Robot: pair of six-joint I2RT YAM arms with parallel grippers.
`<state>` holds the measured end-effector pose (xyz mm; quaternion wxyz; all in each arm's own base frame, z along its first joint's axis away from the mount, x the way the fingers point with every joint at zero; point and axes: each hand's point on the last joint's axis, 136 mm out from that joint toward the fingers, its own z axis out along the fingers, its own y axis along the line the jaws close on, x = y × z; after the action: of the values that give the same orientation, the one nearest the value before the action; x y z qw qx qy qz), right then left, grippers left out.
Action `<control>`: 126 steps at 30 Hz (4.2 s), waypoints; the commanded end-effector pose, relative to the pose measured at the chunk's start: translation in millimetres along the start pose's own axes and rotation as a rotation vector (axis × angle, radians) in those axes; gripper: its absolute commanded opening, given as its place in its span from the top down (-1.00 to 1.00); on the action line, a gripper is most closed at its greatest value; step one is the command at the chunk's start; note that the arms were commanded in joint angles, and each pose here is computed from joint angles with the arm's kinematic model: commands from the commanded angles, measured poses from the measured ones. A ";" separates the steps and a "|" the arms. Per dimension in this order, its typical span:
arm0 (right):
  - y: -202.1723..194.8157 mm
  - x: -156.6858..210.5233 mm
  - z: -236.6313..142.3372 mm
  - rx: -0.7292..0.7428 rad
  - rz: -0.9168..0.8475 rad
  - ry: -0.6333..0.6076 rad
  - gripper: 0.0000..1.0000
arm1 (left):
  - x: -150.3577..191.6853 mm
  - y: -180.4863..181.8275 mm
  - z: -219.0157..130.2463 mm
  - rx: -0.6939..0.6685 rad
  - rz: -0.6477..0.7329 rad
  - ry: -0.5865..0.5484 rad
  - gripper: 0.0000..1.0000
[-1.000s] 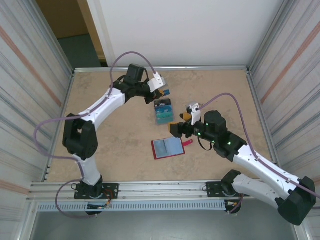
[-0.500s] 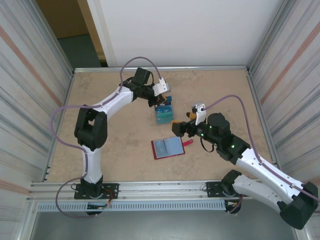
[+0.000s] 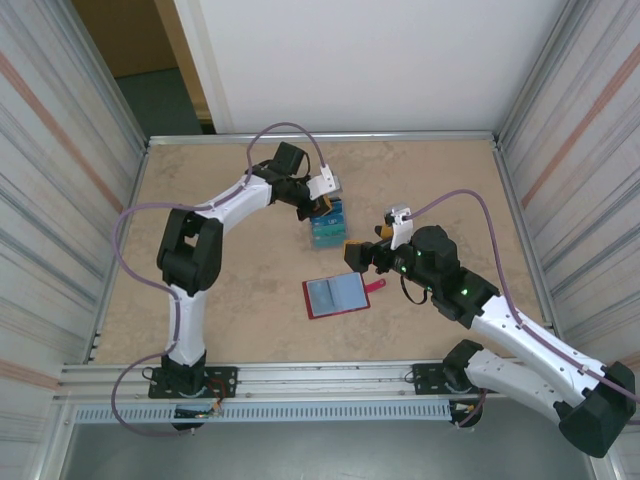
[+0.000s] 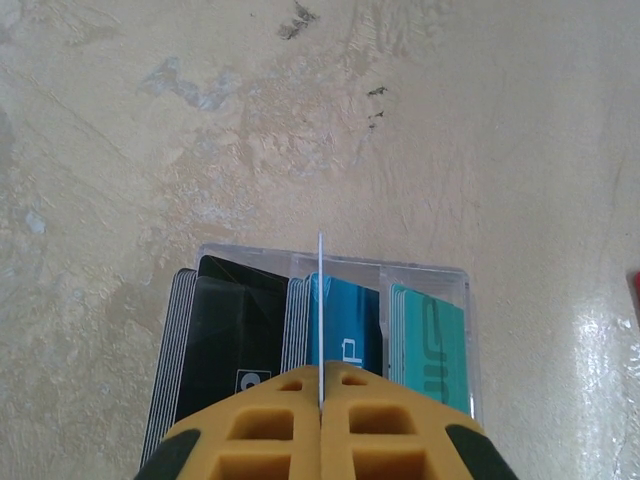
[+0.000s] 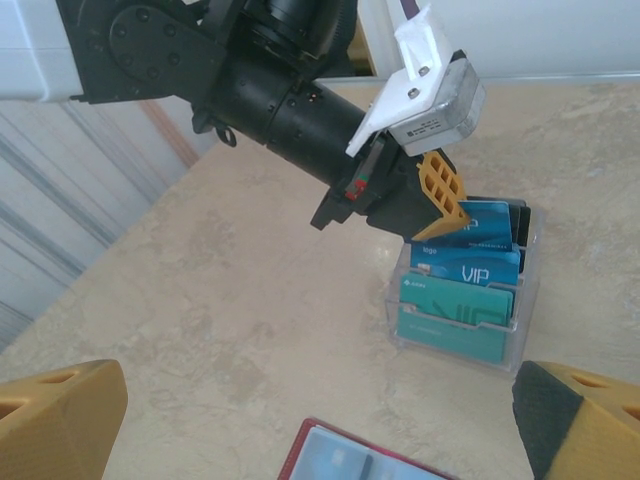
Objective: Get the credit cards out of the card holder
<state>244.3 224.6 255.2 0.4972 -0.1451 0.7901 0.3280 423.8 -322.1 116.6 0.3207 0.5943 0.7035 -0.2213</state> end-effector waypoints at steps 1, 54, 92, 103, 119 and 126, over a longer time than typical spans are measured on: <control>-2.4 -2.9 -2.5 0.019 0.023 -0.015 -0.97 | 7.0 0.7 7.0 0.025 -0.003 0.014 1.00; 15.0 152.0 58.4 0.340 -0.041 0.619 0.30 | 96.8 -88.8 -159.4 -0.639 -0.689 -0.259 -0.97; 15.8 245.9 91.0 0.321 0.009 0.927 -0.07 | 139.6 -104.9 -189.4 -0.791 -0.867 -0.295 -0.97; 1.5 256.2 85.1 0.372 -0.002 0.950 -0.02 | 135.1 -105.7 -193.9 -0.788 -0.866 -0.308 -0.97; -1.5 272.4 78.6 0.399 -0.044 0.999 -0.12 | 130.7 -107.4 -205.4 -0.807 -0.853 -0.320 -0.97; -9.4 279.8 75.1 0.448 -0.077 1.014 -0.02 | 127.1 -106.6 -208.8 -0.810 -0.846 -0.329 -0.98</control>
<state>189.9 321.9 22.6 0.1384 -0.2067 0.9651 0.0820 264.3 -112.4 142.0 0.4878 0.0590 0.8609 -0.1323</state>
